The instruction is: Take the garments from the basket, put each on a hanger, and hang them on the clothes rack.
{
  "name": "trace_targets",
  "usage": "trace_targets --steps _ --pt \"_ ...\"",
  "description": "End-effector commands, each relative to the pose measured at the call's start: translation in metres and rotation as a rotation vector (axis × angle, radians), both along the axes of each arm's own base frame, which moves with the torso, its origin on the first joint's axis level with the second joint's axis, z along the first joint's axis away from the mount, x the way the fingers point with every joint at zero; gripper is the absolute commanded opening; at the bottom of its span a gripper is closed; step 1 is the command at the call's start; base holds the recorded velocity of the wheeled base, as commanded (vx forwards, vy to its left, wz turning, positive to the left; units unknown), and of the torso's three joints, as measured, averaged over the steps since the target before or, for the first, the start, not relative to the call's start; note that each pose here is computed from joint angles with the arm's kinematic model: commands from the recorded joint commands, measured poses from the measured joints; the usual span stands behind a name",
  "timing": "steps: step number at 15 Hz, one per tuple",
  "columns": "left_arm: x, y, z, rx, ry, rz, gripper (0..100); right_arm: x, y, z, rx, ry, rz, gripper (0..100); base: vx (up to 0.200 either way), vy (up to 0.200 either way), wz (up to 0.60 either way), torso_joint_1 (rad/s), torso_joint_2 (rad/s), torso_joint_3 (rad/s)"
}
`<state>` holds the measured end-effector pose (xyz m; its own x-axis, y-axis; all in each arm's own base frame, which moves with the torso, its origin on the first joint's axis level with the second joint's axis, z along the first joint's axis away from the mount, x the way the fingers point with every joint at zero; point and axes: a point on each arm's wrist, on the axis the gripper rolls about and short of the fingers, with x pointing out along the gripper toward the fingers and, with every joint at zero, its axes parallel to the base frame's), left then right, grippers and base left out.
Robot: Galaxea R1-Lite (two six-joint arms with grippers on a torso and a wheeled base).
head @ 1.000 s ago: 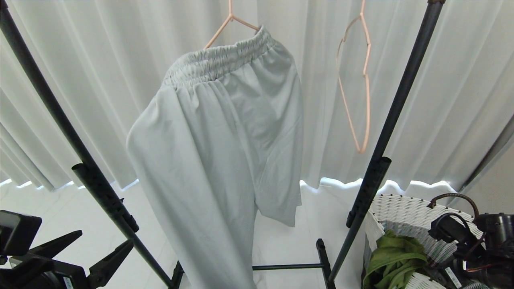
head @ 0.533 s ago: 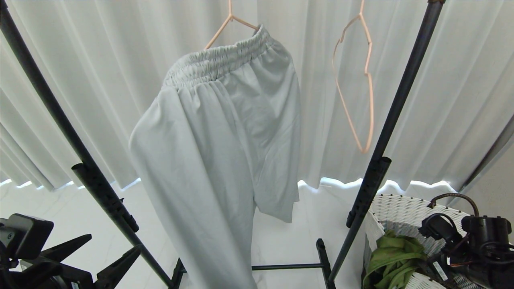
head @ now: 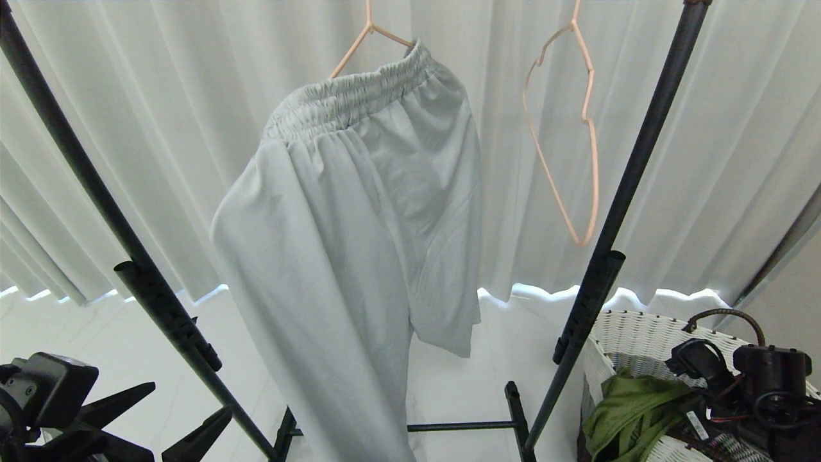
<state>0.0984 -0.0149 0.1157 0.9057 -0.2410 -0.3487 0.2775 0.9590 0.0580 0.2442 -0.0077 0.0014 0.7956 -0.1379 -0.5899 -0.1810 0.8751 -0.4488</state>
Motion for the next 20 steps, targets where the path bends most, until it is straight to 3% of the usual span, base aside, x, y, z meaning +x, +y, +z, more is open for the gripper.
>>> trace_targets --steps 1,3,5,7,9,10,14,16,20 --pt "-0.001 0.0 -0.003 0.027 0.008 -0.009 100 -0.003 0.001 0.018 -0.005 -0.066 0.0 0 0.0 0.0 0.0 0.0 0.0 0.0" --pt "-0.005 0.001 -0.009 0.092 0.015 -0.03 100 -0.005 0.001 0.034 -0.009 -0.11 -0.002 0 0.0 0.0 0.0 0.0 0.0 0.0" --pt "-0.004 0.001 -0.009 0.107 0.011 -0.031 100 -0.003 0.001 0.048 -0.009 -0.116 -0.002 0 0.0 0.0 0.0 0.0 0.0 0.0" --pt "-0.005 0.002 -0.009 0.122 0.01 0.008 100 0.003 0.002 0.078 -0.008 -0.139 0.003 0 0.0 0.0 0.0 0.0 0.0 0.0" --pt "-0.005 0.002 -0.009 0.124 0.017 0.013 100 0.002 0.008 0.117 -0.007 -0.152 0.025 0 0.0 0.0 0.0 0.0 0.0 0.0" --pt "-0.005 0.002 -0.009 0.124 0.017 0.013 100 -0.002 0.015 0.149 -0.001 -0.143 0.05 0 0.0 0.0 0.0 0.0 0.0 0.0" --pt "-0.005 0.002 -0.01 0.126 0.022 0.013 100 -0.031 0.037 0.232 0.049 -0.111 0.131 0 0.0 0.0 0.0 0.0 0.0 0.0" --pt "-0.005 0.002 -0.01 0.127 0.025 0.014 100 -0.043 0.043 0.253 0.052 -0.112 0.167 0 -0.1 0.0 0.0 0.001 0.0 0.004" --pt "-0.005 0.003 -0.01 0.135 0.021 0.034 100 -0.049 0.051 0.264 0.056 -0.136 0.213 0 -0.2 0.0 0.0 0.0 0.0 0.002"
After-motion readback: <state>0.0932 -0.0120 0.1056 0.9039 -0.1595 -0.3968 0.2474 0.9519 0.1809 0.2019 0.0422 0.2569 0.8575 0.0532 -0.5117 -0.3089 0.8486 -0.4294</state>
